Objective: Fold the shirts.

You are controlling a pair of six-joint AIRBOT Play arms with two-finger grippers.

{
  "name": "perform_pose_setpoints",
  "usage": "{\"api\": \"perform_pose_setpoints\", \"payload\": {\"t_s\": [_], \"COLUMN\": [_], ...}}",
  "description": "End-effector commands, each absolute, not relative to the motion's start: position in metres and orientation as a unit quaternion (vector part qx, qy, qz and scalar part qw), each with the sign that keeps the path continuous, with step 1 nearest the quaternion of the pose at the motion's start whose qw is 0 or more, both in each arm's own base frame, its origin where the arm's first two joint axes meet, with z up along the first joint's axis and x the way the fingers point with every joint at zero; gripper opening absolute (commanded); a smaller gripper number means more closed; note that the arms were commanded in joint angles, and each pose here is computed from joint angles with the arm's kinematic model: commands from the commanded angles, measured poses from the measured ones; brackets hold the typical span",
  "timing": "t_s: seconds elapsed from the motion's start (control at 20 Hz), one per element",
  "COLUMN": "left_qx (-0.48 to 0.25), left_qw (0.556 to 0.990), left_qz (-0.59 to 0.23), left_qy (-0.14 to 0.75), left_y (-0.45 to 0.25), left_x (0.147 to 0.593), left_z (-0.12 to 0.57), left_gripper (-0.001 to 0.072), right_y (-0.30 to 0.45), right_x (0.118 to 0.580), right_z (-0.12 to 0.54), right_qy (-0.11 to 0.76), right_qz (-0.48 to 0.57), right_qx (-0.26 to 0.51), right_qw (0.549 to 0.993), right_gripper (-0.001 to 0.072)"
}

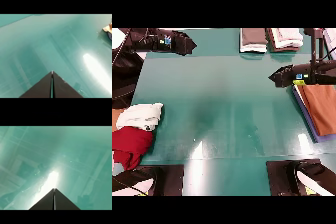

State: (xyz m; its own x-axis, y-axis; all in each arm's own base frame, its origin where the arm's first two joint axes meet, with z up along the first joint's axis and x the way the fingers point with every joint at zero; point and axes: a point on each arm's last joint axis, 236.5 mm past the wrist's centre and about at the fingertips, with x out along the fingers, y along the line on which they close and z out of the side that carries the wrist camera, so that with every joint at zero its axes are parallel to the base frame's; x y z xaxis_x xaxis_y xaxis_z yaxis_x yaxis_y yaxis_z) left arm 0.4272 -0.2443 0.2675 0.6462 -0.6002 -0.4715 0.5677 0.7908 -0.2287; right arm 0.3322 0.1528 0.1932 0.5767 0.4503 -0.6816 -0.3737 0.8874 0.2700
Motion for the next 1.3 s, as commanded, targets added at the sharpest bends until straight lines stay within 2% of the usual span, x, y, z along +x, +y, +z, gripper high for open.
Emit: {"api": "perform_pose_setpoints", "payload": {"t_s": [0.0,0.7,0.8,0.9,1.05,1.15,1.2,1.25], "left_qx": [-0.03,-0.021,0.014,0.022,0.002,-0.016,-0.028,-0.034], "left_qw": [0.907,0.91,0.914,0.909,0.873,0.828,0.805,0.786], "left_qz": [-0.322,-0.316,-0.268,-0.179,-0.082,-0.037,-0.016,0.001], "left_qy": [0.271,0.268,0.304,0.377,0.48,0.559,0.592,0.617], "left_y": [-0.245,-0.24,-0.198,-0.126,-0.034,0.013,0.03,0.045], "left_x": [0.427,0.43,0.431,0.429,0.399,0.365,0.349,0.335], "left_z": [0.267,0.267,0.252,0.223,0.166,0.112,0.085,0.06], "left_gripper": [0.0032,0.0031,0.0031,0.0032,0.0032,0.0034,0.0084,0.0414], "right_y": [0.153,0.153,0.153,0.153,0.153,0.153,0.153,0.153], "right_x": [0.332,0.332,0.332,0.332,0.332,0.332,0.332,0.332], "right_z": [0.193,0.192,0.192,0.192,0.192,0.192,0.192,0.192], "right_qy": [0.398,0.399,0.399,0.399,0.399,0.398,0.399,0.398], "right_qz": [0.233,0.233,0.232,0.233,0.233,0.232,0.233,0.233], "right_qx": [0.048,0.048,0.048,0.048,0.048,0.048,0.048,0.048], "right_qw": [0.886,0.886,0.886,0.886,0.886,0.886,0.886,0.886], "right_gripper": [0.0019,0.0018,0.0018,0.0019,0.0019,0.0019,0.0019,0.0019]}}
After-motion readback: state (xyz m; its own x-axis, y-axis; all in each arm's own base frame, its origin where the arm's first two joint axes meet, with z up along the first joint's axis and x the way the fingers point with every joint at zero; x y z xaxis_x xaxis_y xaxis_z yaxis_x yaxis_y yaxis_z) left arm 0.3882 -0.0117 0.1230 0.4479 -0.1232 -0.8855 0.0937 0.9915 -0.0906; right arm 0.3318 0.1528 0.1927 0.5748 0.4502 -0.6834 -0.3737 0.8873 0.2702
